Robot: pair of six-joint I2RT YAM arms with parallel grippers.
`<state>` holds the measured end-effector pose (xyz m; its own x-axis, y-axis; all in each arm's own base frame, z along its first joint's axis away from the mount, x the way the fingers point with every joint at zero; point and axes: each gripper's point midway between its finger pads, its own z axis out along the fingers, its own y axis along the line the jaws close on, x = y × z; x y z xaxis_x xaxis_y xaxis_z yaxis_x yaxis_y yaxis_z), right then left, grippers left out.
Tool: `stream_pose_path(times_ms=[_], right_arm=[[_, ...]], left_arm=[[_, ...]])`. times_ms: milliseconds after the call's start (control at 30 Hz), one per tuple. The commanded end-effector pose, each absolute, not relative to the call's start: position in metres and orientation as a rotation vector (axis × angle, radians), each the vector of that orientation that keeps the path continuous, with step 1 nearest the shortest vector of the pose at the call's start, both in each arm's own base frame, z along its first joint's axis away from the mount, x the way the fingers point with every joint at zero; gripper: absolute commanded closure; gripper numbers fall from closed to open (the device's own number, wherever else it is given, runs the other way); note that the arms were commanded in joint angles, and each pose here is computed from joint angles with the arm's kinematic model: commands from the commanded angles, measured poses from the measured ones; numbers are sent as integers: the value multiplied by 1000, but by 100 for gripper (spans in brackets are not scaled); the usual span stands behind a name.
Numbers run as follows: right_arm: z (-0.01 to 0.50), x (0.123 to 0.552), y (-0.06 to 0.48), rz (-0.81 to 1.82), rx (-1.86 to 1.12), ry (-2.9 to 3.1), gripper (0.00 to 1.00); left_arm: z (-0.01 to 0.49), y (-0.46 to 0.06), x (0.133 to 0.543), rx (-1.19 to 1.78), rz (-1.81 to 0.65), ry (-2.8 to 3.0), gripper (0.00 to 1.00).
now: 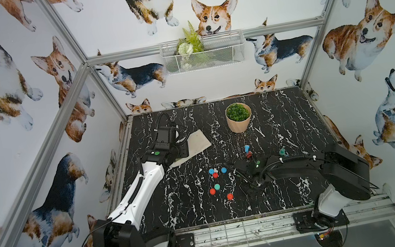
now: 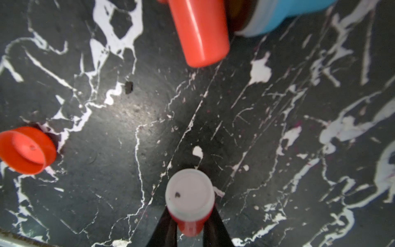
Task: Close the stamp cap
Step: Pick up the stamp from the center of the board.
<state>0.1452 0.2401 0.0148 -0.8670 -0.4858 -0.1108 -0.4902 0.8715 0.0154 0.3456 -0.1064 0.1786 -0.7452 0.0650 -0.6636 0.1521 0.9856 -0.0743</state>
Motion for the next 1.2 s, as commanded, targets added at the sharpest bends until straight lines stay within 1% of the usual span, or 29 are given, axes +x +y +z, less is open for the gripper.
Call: stream_pose_path(times_ms=[0, 167, 267, 500, 633, 867, 1000, 1167], right_arm=[[14, 146, 235, 36, -734, 2933, 82], [19, 149, 235, 34, -778, 2896, 85], [32, 151, 244, 114, -859, 2835, 85], [97, 164, 271, 320, -1023, 2551, 89], [140, 172, 281, 387, -1094, 2339, 93], [208, 168, 291, 502, -1196, 2022, 93], [241, 161, 288, 555, -1208, 1842, 96], [265, 159, 281, 570, -1174, 1725, 97]], left_arm=[[181, -106, 346, 157, -151, 2403, 37], [181, -112, 342, 182, -172, 2401, 37], [185, -126, 338, 225, -248, 2395, 38], [203, -180, 311, 298, -580, 2438, 38], [221, -212, 286, 349, -772, 2449, 38], [261, -253, 239, 456, -1070, 2398, 39], [274, -266, 213, 519, -1170, 2385, 40], [289, -287, 178, 650, -1239, 2362, 40]])
